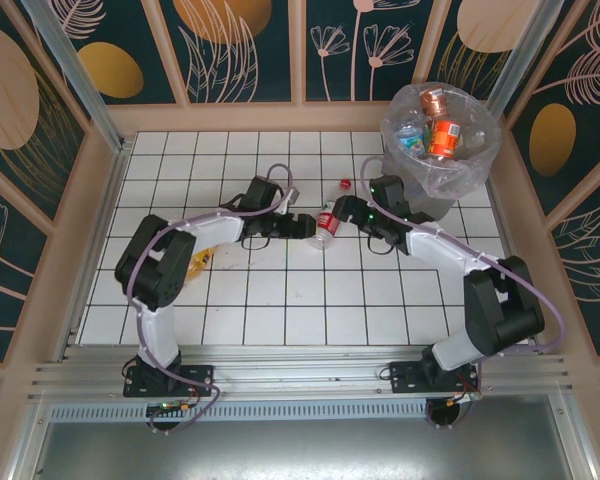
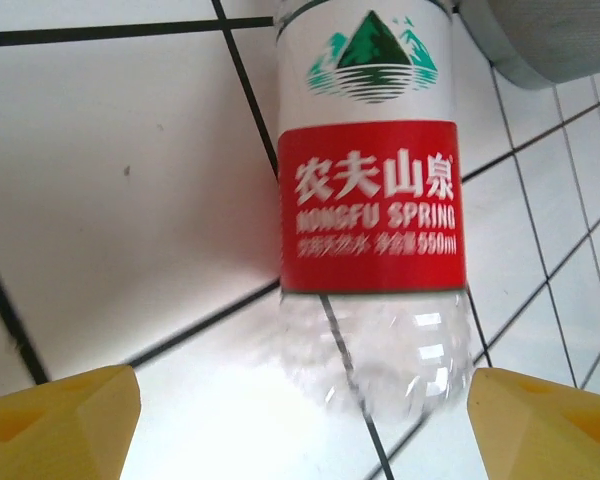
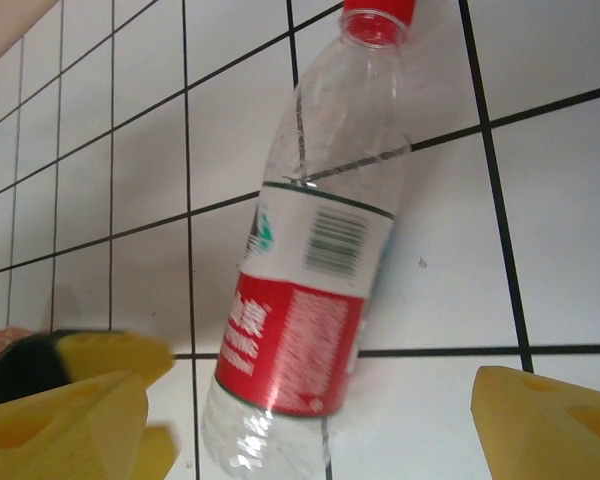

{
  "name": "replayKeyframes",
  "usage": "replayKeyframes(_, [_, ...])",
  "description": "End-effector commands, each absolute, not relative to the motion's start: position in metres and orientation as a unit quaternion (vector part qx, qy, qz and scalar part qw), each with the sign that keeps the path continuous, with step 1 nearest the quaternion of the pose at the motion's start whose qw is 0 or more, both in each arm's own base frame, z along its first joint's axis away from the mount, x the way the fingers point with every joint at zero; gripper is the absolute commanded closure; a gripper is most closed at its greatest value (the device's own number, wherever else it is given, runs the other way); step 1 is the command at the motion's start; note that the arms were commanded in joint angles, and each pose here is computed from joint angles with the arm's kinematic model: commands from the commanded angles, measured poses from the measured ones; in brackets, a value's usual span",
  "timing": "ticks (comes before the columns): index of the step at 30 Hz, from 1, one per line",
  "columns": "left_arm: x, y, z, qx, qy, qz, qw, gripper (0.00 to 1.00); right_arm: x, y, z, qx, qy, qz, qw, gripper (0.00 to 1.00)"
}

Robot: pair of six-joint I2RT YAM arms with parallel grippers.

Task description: Put the plastic bottles in the bin

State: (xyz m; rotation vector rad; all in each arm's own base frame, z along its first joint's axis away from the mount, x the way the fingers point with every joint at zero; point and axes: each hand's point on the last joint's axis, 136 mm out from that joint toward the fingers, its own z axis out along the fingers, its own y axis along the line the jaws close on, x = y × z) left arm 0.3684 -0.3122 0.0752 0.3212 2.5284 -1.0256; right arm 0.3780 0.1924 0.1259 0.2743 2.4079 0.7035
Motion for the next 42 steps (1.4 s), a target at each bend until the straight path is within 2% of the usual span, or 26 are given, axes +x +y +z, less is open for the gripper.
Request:
replayKeyframes(1, [0.366, -0.309, 0.118, 0.140, 0.877, -0.384, 0.254, 0.13, 0.393, 0.192, 0.127, 0.093, 0.914, 0.240, 0.314, 0.15])
replayKeyframes(5, [0.351, -0.302, 0.144, 0.171, 0.857, -0.393, 0.288, 0.09, 0.403, 0.194, 0.111, 0.091, 0.924, 0.221, 0.298, 0.16])
replayKeyframes(8, [0.343, -0.298, 0.158, 0.182, 0.842, -0.399, 0.315, 0.01, 0.409, 0.192, 0.096, 0.092, 0.933, 0.193, 0.289, 0.16])
replayKeyframes(15, [0.336, -0.277, 0.174, 0.178, 0.838, -0.368, 0.362, 0.01, 0.419, 0.192, 0.073, 0.080, 0.946, 0.132, 0.284, 0.19])
replayKeyframes(25, [0.335, -0.260, 0.181, 0.170, 0.843, -0.330, 0.390, 0.01, 0.430, 0.201, 0.050, 0.052, 0.956, 0.083, 0.275, 0.29])
replayKeyframes(37, [0.335, -0.260, 0.182, 0.170, 0.838, -0.333, 0.397, 0.01, 0.434, 0.209, 0.042, 0.017, 0.962, 0.066, 0.265, 0.21])
replayKeyframes(39, [0.335, -0.260, 0.182, 0.169, 0.838, -0.332, 0.397, 0.01, 0.434, 0.211, 0.044, 0.011, 0.962, 0.068, 0.266, 0.26])
replayKeyframes(42, [0.335, -0.259, 0.181, 0.169, 0.839, -0.332, 0.398, 0.01, 0.436, 0.213, 0.050, 0.001, 0.960, 0.067, 0.273, 0.41])
